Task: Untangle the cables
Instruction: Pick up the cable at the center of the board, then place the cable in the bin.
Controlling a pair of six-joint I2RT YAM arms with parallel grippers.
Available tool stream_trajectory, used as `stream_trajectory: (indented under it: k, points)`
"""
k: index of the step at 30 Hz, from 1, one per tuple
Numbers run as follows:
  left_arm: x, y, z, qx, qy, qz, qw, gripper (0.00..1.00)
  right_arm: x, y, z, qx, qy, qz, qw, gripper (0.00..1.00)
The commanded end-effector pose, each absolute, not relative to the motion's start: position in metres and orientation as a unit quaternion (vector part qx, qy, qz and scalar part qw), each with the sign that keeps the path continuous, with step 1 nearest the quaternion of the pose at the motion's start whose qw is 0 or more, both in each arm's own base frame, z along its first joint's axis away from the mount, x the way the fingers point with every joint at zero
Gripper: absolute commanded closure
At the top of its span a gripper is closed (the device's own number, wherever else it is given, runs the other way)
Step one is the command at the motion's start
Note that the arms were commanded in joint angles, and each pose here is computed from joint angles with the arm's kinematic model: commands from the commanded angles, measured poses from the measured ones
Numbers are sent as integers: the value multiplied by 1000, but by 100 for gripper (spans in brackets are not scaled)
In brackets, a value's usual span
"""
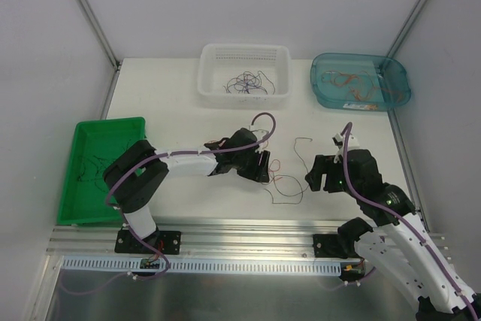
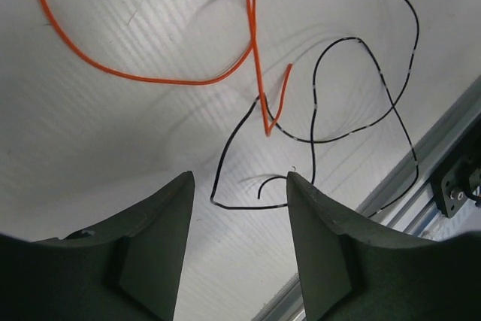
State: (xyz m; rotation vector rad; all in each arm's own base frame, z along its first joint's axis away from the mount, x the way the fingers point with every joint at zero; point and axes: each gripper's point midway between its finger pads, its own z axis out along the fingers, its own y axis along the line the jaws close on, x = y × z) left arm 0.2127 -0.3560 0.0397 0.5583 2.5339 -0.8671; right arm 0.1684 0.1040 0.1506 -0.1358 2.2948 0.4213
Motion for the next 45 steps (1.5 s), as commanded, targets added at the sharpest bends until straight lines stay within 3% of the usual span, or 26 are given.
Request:
stream_trajectory:
  k: [1,2,5,6,7,9,17,20,26,30,35,40,45]
  points:
    - [216,-375,63,235,872,-362,231,48,168,108,151,-47,903,178,389,22]
    - [217,-376,63,236,870,-365,231,48,168,107,152,-46,903,177,390,22]
    - [218,-377,64,239,867,-369,233,66,167,105,150,-46,904,172,388,21]
    - [217,-377,65,241,866,-371,234,74,167,106,151,-47,903,174,389,22]
    - [216,-377,71,243,863,-374,238,88,167,105,150,-46,904,173,388,22]
    - [214,-370,83,243,858,-377,251,100,168,105,150,-43,904,172,389,22]
    - [195,-311,181,254,866,-319,290,100,170,107,153,-47,902,173,392,22]
    - [198,-278,234,228,864,-303,332,100,173,109,153,-46,901,178,393,22]
    - [202,-222,348,164,817,-357,423,100,176,114,159,-44,896,190,398,22]
    - [208,-188,396,124,797,-335,487,100,176,114,161,-44,896,190,398,22]
    - [244,-100,406,-18,813,-156,560,100,176,115,163,-46,895,191,401,22]
    - [245,-5,415,-147,781,23,606,100,176,115,161,-49,897,189,397,22]
    - [230,46,443,-195,745,114,627,100,175,120,161,-62,898,197,388,22]
